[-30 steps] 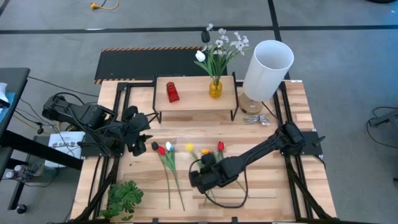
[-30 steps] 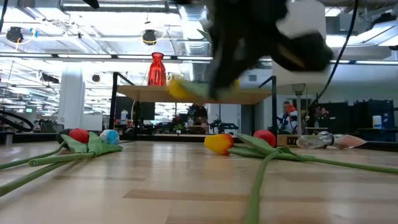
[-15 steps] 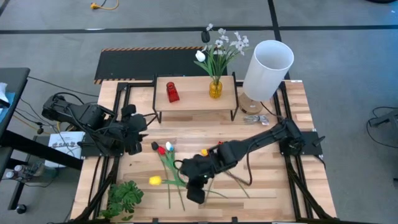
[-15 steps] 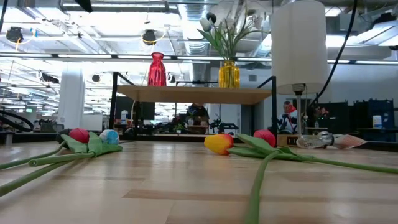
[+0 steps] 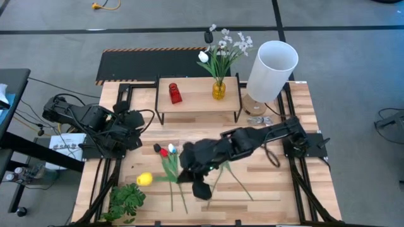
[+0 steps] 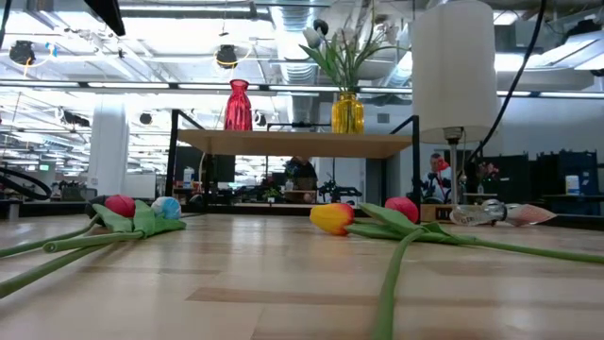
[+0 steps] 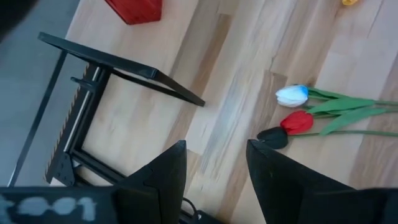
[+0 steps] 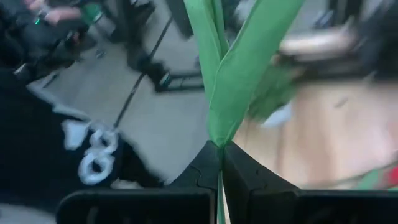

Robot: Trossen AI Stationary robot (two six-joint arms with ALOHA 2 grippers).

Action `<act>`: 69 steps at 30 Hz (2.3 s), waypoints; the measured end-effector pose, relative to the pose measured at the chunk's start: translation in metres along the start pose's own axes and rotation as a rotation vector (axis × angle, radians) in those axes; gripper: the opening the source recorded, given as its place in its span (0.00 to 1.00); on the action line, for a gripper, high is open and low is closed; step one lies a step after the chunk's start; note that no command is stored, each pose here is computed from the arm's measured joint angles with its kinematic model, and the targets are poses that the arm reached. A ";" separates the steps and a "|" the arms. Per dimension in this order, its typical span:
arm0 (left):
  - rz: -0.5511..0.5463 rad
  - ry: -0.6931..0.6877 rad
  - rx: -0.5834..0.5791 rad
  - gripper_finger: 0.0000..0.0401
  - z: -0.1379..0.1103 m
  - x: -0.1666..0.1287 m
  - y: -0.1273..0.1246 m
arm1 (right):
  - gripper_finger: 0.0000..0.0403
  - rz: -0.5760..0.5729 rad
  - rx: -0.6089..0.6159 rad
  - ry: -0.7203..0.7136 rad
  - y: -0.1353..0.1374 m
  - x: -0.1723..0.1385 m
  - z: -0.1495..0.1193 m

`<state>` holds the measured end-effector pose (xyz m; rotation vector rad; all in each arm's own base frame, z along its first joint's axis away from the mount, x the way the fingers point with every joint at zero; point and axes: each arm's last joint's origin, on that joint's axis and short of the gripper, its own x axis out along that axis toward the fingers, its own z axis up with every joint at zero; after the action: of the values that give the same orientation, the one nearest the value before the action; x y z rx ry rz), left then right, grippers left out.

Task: Pick and place flowers into a vace then onto a shelf
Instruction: Put the left yellow tulip into the yellow flower vase

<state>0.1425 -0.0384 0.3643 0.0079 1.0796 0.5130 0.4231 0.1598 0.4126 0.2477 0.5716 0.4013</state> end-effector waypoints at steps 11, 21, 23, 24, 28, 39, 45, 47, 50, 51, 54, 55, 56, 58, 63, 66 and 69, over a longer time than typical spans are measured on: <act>-0.006 0.004 -0.018 0.39 0.000 0.000 0.000 | 0.00 -0.714 -0.255 -0.369 -0.001 -0.073 0.039; -0.017 -0.010 -0.027 0.39 0.001 0.000 -0.001 | 0.00 -1.396 -0.231 -0.463 -0.020 -0.098 0.061; -0.012 -0.014 -0.026 0.39 0.002 0.000 -0.001 | 0.00 -1.474 -0.201 -0.448 -0.028 -0.102 0.062; -0.011 -0.015 -0.026 0.39 0.002 0.000 -0.001 | 0.00 -1.511 -0.182 -0.445 -0.031 -0.104 0.062; -0.007 -0.017 -0.025 0.39 0.002 0.000 -0.001 | 0.00 -1.617 -0.104 -0.451 -0.042 -0.113 0.064; -0.006 -0.018 -0.023 0.39 0.002 0.000 -0.001 | 0.00 -1.691 0.037 -0.533 -0.038 -0.101 0.028; -0.006 -0.019 -0.007 0.39 0.002 0.000 -0.001 | 0.00 -1.570 0.098 -0.648 -0.020 -0.080 -0.017; -0.008 -0.023 0.000 0.39 0.002 0.000 -0.001 | 0.00 -1.568 0.076 -0.623 -0.022 -0.067 -0.028; -0.024 -0.045 0.001 0.39 0.004 0.000 -0.003 | 0.00 -1.590 0.072 -0.608 -0.033 -0.057 -0.034; -0.029 -0.052 0.004 0.39 0.005 0.000 -0.004 | 0.00 -1.604 0.084 -0.620 -0.040 -0.056 -0.035; -0.040 -0.068 0.012 0.39 0.007 0.000 -0.005 | 0.00 -1.665 0.092 -0.602 -0.067 -0.046 -0.040; -0.043 -0.073 0.013 0.39 0.007 0.000 -0.005 | 0.00 -1.686 0.094 -0.587 -0.077 -0.045 -0.042; -0.046 -0.078 0.012 0.39 0.008 0.000 -0.005 | 0.00 -1.707 0.101 -0.582 -0.087 -0.045 -0.042; -0.048 -0.081 0.010 0.39 0.008 0.000 -0.006 | 0.00 -1.746 0.127 -0.597 -0.102 -0.051 -0.038; -0.049 -0.085 0.006 0.39 0.009 0.000 -0.006 | 0.00 -1.830 0.174 -0.609 -0.135 -0.065 -0.030; -0.048 -0.086 0.006 0.39 0.009 0.000 -0.006 | 0.01 -1.869 0.200 -0.619 -0.148 -0.076 -0.024; -0.042 -0.091 0.006 0.39 0.009 -0.001 -0.006 | 0.01 -1.903 0.215 -0.617 -0.161 -0.083 -0.022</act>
<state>0.1521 -0.0416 0.3676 0.0138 0.9906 0.4676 0.3944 -0.0173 0.3803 -0.0521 0.0495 -1.5411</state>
